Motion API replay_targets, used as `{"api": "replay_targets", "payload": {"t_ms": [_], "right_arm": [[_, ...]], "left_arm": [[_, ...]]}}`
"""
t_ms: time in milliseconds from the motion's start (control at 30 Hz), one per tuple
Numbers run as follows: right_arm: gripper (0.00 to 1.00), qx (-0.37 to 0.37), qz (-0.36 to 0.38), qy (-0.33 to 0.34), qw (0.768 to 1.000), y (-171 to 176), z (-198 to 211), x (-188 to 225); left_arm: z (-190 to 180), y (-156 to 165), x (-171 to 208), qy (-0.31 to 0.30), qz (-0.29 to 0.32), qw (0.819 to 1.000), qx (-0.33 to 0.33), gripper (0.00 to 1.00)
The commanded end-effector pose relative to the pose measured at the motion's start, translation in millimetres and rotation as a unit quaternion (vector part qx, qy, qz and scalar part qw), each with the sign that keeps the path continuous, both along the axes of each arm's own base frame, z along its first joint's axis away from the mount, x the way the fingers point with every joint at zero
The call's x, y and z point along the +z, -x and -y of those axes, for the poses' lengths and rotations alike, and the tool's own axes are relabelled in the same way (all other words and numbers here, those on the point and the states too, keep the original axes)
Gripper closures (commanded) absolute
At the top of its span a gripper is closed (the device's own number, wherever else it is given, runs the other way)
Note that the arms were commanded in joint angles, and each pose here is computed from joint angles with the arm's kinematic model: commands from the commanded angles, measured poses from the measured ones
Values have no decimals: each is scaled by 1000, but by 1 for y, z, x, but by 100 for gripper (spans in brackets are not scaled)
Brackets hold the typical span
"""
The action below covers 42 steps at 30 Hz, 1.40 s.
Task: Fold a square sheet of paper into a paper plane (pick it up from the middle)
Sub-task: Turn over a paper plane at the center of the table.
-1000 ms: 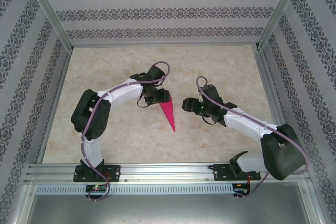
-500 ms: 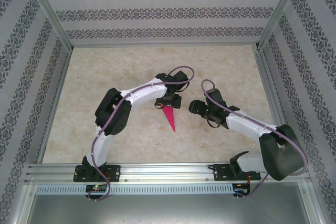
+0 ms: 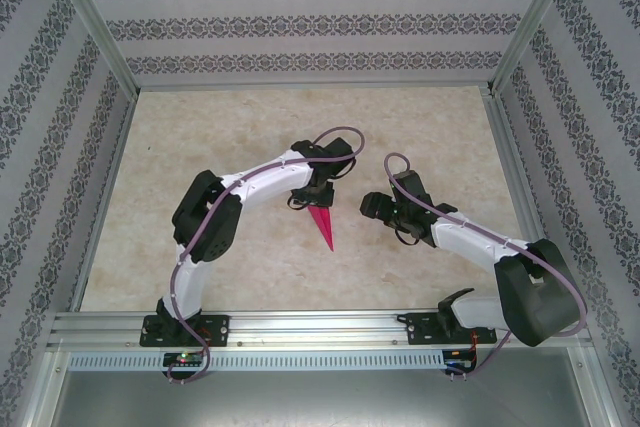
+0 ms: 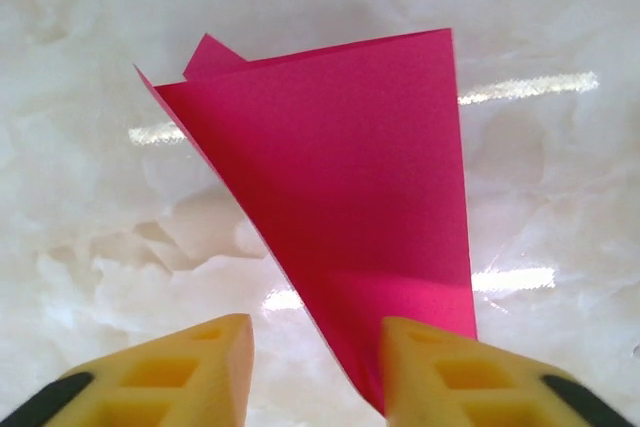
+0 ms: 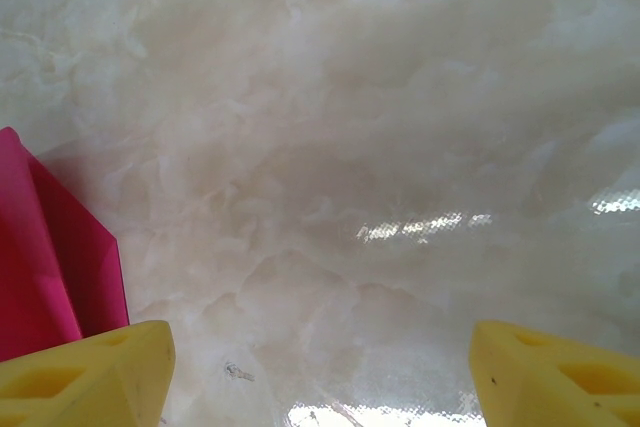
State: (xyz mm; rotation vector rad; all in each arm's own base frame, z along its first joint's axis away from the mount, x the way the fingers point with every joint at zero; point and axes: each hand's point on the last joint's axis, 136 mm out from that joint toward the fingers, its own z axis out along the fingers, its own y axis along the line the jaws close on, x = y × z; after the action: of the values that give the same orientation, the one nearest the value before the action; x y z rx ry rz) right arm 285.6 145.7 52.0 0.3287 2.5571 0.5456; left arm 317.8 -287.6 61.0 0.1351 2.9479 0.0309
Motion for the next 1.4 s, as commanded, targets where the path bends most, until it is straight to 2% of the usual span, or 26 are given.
{"api": "replay_targets", "payload": {"t_ms": [0, 267, 333, 467, 567, 700, 967, 1133, 1200, 1367], "right_arm": [[22, -18, 8, 1, 1000, -5, 6, 6], [22, -20, 6, -1, 1000, -4, 7, 7], [22, -21, 6, 1, 1000, -3, 7, 7], [22, -23, 11, -2, 1000, -4, 7, 11], [23, -25, 26, -10, 999, -7, 7, 20], [22, -29, 49, -31, 998, -10, 6, 36], [23, -4, 96, -87, 992, -12, -7, 69], [31, 29, 102, -109, 988, -13, -23, 75], [37, 39, 95, -112, 988, -14, -30, 74], [53, 50, 68, -97, 992, -16, -55, 63]], "left_arm": [[2, 4, 2, 9, 9, 1000, 8, 71], [9, 2, -5, 30, 9, 999, 14, 86], [10, -1, 1, 38, 17, 999, 14, 93], [15, -7, 24, 65, 45, 997, 1, 100], [31, -12, 48, 128, 51, 990, -34, 100], [51, -17, 70, 247, 44, 966, -56, 100], [63, -23, 72, 359, 28, 931, -64, 100], [58, -26, 43, 372, 22, 927, -39, 100], [56, -26, 33, 378, 22, 925, -24, 100], [29, -28, 14, 348, 43, 936, 36, 100]]}}
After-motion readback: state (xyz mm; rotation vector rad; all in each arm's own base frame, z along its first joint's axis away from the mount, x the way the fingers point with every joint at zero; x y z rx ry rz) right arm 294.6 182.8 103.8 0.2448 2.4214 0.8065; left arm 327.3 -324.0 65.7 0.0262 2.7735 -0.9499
